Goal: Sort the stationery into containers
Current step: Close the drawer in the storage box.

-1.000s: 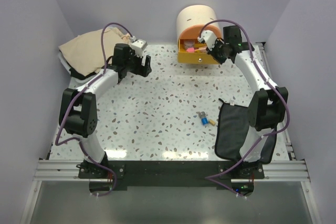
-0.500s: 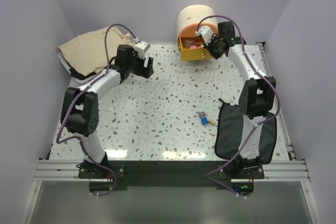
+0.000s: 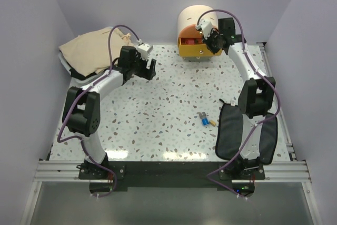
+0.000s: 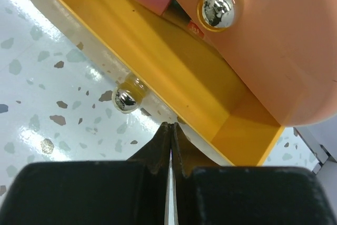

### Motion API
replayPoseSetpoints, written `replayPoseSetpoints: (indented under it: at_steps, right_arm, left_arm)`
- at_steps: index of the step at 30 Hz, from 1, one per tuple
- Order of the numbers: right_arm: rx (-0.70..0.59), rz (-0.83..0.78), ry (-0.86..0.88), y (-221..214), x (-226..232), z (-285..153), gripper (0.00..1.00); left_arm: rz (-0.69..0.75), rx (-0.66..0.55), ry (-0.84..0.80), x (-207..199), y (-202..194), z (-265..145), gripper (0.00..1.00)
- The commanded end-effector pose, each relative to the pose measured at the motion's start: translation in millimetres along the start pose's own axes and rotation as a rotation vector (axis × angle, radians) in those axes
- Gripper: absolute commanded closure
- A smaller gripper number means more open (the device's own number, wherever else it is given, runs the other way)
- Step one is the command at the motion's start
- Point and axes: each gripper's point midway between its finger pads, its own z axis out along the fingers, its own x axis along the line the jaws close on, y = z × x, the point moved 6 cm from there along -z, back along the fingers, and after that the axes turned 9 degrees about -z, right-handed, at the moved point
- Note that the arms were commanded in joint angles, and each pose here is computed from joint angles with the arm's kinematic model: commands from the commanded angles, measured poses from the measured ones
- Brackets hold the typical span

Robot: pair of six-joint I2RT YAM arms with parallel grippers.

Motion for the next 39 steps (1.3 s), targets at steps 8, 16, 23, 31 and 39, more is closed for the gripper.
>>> replayPoseSetpoints:
  at_steps: [8,16,23,31,39]
  right_arm:
    - [-0.139,-0.013,-0.02,48.1,3.1,17.1,1.0]
    - [-0.151,-0.025,-0.085,56.0,-3.0,32.8,1.0]
    - [-0.128,-0.034,-0.163,53.8,-11.4,39.8,1.0]
    - [-0.117,-0.038,-0.218,51.4,-19.4,45.9,1.0]
    - [-0.124,0.001,-0.136,53.8,-6.6,29.5,1.0]
  left_arm:
    - [0.05,-0.063,0.001,-4.7,20.1,1.1,0.13]
    - [0.062,-0.067,0.022,-4.1,19.9,-0.7,0.12]
    - [0.064,-0.066,0.026,-4.4,19.3,3.0,0.12]
    - [0.067,-0.07,0.027,-4.9,20.8,8.8,0.12]
    - [0.039,-0.153,0.05,-4.0,48.0,26.3,0.09]
